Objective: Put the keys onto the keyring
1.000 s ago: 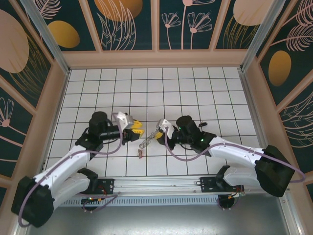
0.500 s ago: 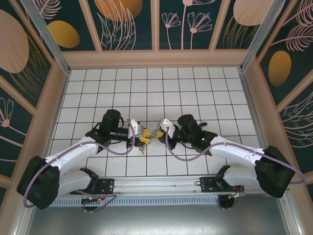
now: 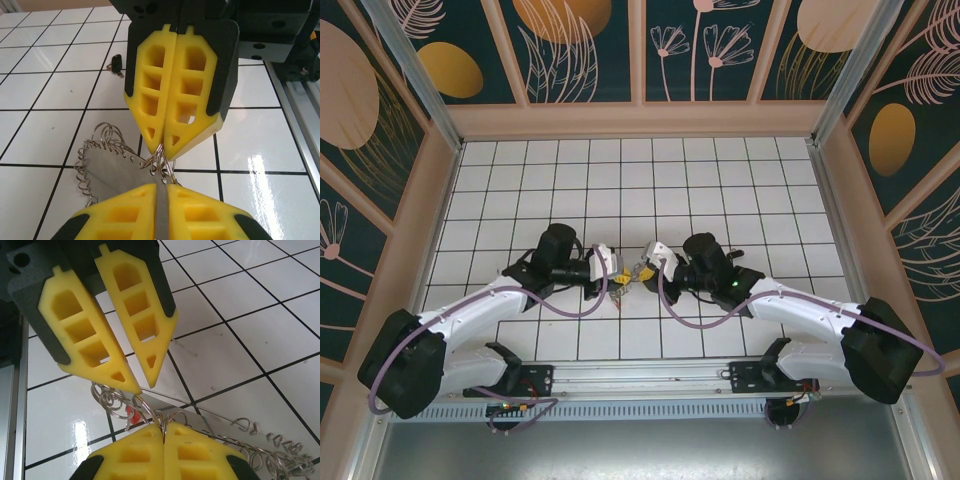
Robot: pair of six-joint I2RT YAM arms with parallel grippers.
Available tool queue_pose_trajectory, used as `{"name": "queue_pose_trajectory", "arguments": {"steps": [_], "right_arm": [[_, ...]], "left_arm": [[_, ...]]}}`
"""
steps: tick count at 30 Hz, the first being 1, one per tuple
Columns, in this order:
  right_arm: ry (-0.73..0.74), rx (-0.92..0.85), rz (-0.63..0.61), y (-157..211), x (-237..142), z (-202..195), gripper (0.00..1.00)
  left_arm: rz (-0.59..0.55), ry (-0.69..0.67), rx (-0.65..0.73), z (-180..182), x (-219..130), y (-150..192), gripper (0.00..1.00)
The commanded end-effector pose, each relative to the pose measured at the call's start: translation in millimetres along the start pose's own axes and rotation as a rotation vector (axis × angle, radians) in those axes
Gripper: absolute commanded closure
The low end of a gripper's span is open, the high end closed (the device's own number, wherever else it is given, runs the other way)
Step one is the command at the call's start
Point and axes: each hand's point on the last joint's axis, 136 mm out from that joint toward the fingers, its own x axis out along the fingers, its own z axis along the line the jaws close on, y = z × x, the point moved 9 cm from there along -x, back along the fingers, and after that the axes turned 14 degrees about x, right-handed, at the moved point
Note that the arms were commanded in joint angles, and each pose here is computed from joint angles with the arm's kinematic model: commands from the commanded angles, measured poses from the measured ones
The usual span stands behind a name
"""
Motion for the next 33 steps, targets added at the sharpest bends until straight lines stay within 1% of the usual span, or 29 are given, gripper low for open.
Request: {"name": "queue_pose_trajectory", "arguments": {"steps": [1,6,12,17,19,23,25,28,33], "right_arm": [[-0.005,-0.028,-0.079,-22,-5,3,1.00],[0.008,-0.021,-0.078,-22,-4,1,1.00],[0.024,-0.022,-0.078,-19,-6,0,1.00],[0.031,-0.025,-0.080,-18,-6,0,1.00],[0.039,-0.026,-0.079,-17,-6,-1,1.00],[0.048,-0.029,-0.074,-14,-5,-2,1.00],[0.048,-0.031,-0.070,-13,-5,-2,1.00],[0.037,-0.030,-0.078,-14,-6,-1,1.00],[0.018,-0.039,-0.087,-16,-6,2,1.00]], "left_arm": [[0.017,-0.011,0.018,3,7,-7,0.82],[0.010,0.007,-0.006,3,10,-9,0.80],[-0.025,0.053,-0.016,-1,8,-13,0.69],[-0.018,0.092,-0.050,-5,10,-9,0.67],[-0.021,0.104,-0.064,-6,10,-10,0.64],[-0.011,0.098,-0.068,-7,7,-11,0.61],[0.000,0.081,-0.064,-8,4,-11,0.61],[0.047,0.037,-0.081,-8,4,-4,0.61],[0.035,0.002,-0.127,1,10,-5,0.70]]}}
